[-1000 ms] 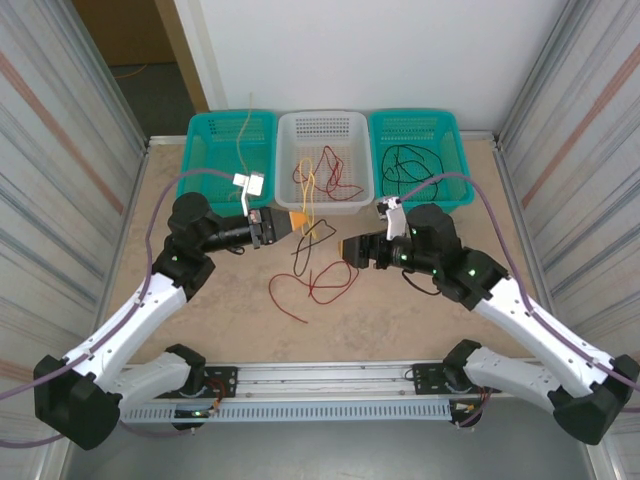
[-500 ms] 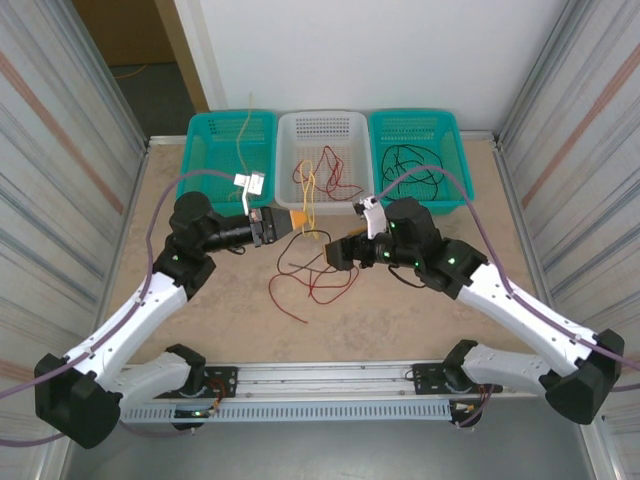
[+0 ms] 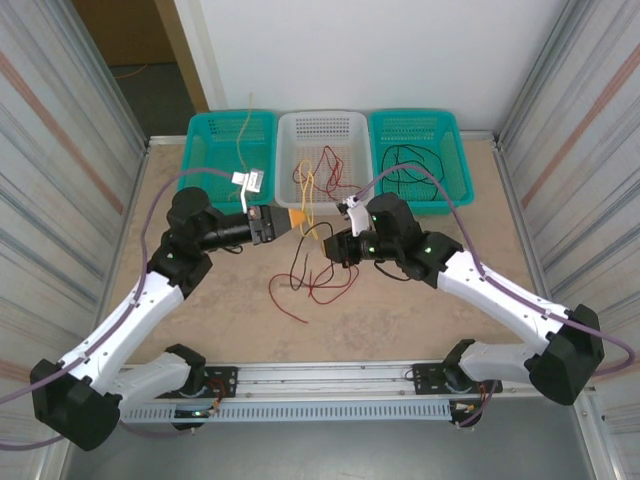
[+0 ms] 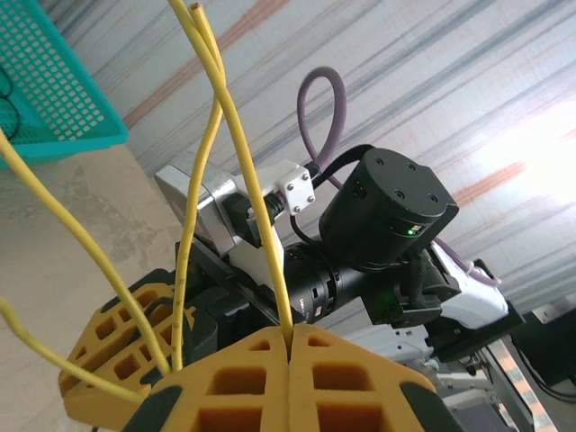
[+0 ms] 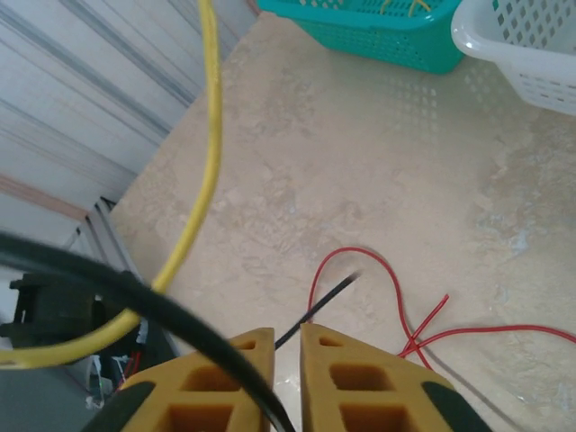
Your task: Untangle the cables
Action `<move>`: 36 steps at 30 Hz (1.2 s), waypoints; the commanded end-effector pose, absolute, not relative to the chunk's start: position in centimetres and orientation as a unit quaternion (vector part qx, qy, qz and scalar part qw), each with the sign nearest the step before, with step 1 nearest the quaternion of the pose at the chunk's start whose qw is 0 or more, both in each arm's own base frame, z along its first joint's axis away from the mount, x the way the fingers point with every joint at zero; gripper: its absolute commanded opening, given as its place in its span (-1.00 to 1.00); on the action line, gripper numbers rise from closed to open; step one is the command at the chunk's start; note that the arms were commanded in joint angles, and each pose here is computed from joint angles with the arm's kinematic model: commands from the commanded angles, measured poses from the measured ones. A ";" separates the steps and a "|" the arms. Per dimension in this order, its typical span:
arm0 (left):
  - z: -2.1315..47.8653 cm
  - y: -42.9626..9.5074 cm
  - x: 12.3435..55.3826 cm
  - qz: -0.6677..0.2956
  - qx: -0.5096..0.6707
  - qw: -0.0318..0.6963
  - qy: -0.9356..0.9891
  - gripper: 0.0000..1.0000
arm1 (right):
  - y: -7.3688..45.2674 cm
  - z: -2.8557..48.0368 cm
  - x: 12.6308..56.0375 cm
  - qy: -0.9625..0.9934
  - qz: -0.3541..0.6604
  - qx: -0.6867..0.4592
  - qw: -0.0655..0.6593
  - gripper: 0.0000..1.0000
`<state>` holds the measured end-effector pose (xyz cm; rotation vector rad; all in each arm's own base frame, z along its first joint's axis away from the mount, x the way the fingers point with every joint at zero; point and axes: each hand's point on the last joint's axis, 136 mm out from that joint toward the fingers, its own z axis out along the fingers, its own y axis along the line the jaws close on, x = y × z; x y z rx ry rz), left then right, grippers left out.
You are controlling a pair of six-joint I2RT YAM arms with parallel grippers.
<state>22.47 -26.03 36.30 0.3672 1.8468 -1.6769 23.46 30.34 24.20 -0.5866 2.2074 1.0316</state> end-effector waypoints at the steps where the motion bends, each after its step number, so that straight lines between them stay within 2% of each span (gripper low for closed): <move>1: 36.9 -23.9 24.0 -0.585 0.094 0.353 0.724 -1.00 | 29.3 22.9 23.9 0.847 0.382 -0.208 0.307 -0.78; 5: 34.3 -20.4 26.7 -0.528 0.008 0.363 0.768 -1.00 | 27.0 22.0 24.8 0.860 0.368 -0.168 0.311 -1.00; 9: 32.2 -15.9 28.9 -0.507 -0.087 0.365 0.776 -1.00 | 24.9 22.1 25.2 0.862 0.366 -0.138 0.323 -1.00; 14: 30.2 -12.1 30.8 -0.485 -0.135 0.359 0.786 -1.00 | 22.1 22.8 25.5 0.866 0.350 -0.103 0.343 -1.00; 18: 29.0 -10.4 32.3 -0.432 -0.140 0.359 0.816 -1.00 | 20.3 23.0 26.0 0.874 0.321 -0.075 0.356 -1.00; 23: 30.1 -10.1 35.2 -0.411 -0.126 0.365 0.826 -1.00 | 19.2 23.2 26.2 0.886 0.293 -0.048 0.356 -1.00; 30: 32.8 -8.5 40.9 -0.355 -0.114 0.406 0.834 -1.00 | 18.4 24.6 25.5 0.880 0.292 -0.037 0.372 -1.00; 34: 32.4 -7.9 44.7 -0.340 -0.122 0.408 0.838 -1.00 | 18.6 25.0 25.1 0.877 0.298 -0.035 0.376 -1.00; 35: 32.3 -8.0 45.6 -0.340 -0.117 0.406 0.840 -0.97 | 18.7 25.2 24.9 0.876 0.300 -0.036 0.377 -1.00; 36: 31.9 -8.0 46.4 -0.337 -0.113 0.402 0.844 -0.76 | 18.9 25.3 24.8 0.875 0.301 -0.038 0.378 -1.00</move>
